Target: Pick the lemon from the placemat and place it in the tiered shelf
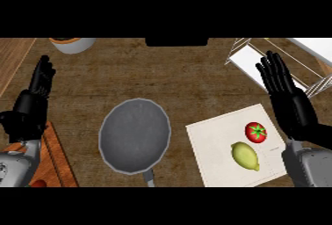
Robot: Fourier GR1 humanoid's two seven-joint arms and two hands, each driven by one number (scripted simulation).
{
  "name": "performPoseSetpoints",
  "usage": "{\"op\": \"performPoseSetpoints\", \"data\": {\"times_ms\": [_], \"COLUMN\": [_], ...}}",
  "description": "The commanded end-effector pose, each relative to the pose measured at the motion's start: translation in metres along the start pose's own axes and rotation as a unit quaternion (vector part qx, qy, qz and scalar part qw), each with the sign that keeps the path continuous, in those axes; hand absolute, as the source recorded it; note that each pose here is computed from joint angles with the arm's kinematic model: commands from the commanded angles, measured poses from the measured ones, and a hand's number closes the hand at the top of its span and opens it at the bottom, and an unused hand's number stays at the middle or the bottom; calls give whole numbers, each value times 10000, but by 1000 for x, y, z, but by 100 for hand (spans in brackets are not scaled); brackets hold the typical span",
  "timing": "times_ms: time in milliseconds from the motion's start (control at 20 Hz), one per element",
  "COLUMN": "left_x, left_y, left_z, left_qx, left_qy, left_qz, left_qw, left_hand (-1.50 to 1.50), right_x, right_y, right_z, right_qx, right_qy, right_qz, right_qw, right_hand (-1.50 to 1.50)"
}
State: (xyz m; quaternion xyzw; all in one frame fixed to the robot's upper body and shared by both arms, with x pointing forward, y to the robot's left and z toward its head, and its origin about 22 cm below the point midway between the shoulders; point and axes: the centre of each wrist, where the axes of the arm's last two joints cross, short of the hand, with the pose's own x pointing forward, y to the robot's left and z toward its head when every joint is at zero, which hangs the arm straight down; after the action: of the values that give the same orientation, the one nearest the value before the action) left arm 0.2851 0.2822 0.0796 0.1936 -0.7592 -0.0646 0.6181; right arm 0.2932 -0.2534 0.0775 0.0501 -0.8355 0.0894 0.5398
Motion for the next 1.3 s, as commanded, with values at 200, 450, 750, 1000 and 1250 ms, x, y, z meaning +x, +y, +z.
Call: {"op": "performPoseSetpoints", "data": {"times_ms": [200,450,750,1000,1250], "left_x": [-66,-81,-88,-87,-85], "left_y": [32,35,52,48,52], "left_z": [46,66,59,62,61], "left_qx": [-20,-224,-380,-386,-396], "left_qy": [1621,2201,2179,2215,2175], "left_qz": [182,601,731,618,738], "left_qw": [9866,9734,9725,9724,9725], "left_hand": [0,0,0,0,0], "right_x": [21,-35,-42,-21,10], "right_y": [35,11,90,57,37], "right_z": [43,108,195,232,253], "right_qx": [359,-2599,-1555,-1959,-1786], "right_qy": [-1951,-1018,-1502,-771,119], "right_qz": [-616,1310,795,2505,3461], "right_qw": [9782,9513,9731,9449,9209], "right_hand": [150,150,-150,-150,-150]}}
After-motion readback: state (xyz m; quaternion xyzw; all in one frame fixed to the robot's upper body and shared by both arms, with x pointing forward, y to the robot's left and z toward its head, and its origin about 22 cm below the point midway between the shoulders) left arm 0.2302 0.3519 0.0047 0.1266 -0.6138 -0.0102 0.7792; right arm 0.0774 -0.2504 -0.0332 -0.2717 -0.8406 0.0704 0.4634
